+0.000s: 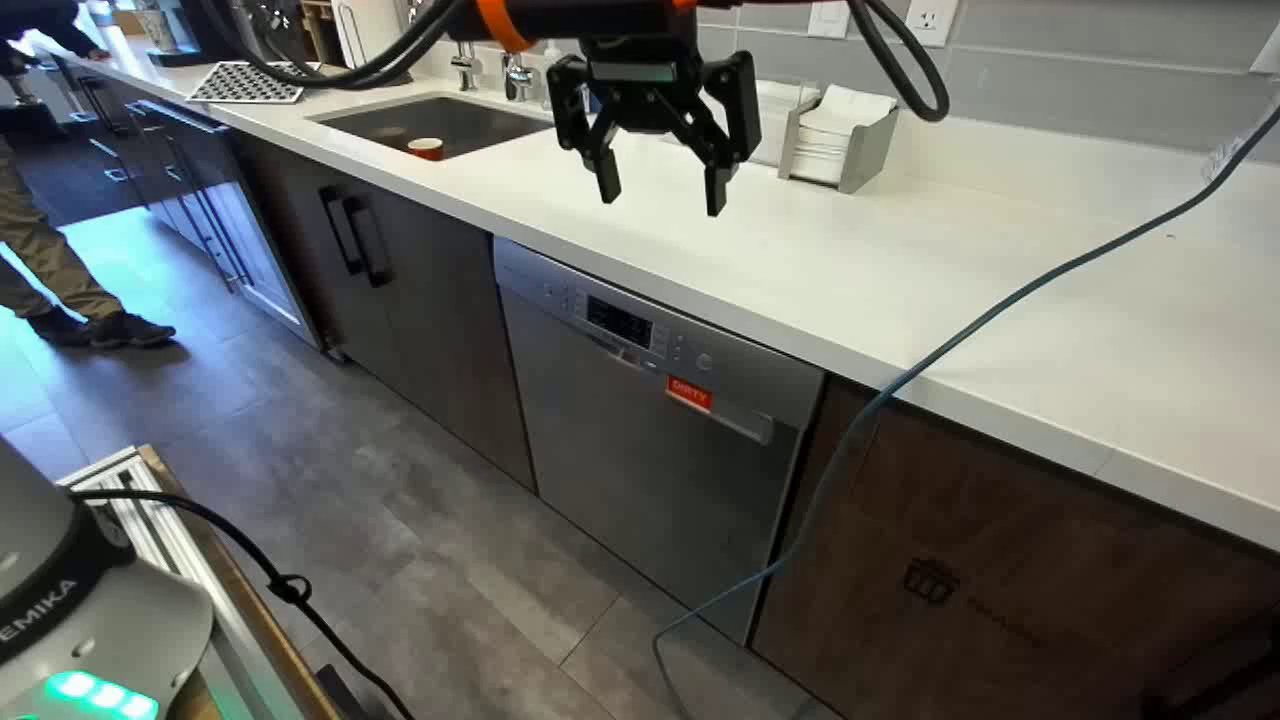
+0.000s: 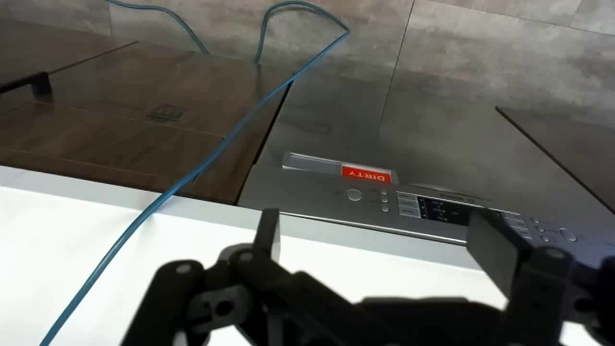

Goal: Press a button on the dishwasher.

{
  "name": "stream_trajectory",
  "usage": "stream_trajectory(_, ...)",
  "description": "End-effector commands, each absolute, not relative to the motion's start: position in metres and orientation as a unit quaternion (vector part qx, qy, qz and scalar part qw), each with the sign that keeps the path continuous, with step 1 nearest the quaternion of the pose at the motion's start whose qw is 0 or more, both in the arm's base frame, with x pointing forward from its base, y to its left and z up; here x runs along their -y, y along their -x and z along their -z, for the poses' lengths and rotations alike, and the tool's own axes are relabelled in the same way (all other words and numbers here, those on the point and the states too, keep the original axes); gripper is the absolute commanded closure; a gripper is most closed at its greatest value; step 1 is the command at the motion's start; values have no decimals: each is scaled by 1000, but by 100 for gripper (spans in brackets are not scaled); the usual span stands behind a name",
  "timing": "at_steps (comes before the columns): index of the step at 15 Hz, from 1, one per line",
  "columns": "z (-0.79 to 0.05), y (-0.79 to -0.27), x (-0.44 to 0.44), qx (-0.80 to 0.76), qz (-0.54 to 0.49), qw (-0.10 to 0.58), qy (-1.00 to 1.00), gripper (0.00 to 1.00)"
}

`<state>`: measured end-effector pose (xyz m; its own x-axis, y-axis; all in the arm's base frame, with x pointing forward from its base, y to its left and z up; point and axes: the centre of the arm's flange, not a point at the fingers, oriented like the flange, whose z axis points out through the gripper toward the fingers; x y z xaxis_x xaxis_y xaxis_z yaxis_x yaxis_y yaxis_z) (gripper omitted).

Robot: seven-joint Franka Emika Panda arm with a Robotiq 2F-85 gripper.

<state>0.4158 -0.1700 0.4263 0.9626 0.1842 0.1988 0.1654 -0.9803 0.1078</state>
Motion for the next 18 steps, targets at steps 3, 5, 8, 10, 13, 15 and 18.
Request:
stream_trajectory(3,-426,-416,170,-88,-104,45,-990,0)
stream_trajectory(5,-426,-416,170,-88,-104,45,-990,0)
stream_trajectory(8,-414,-419,166,-97,-97,36,-990,0)
stream_trajectory(10,-391,-422,153,-112,-81,13,-990,0)
stream_trajectory(13,-360,-425,131,-131,-61,-32,-989,0)
stream_trajectory(15,-339,-429,118,-129,-49,-68,-988,0)
stream_trajectory(18,-304,-436,105,-108,-31,-121,-986,0)
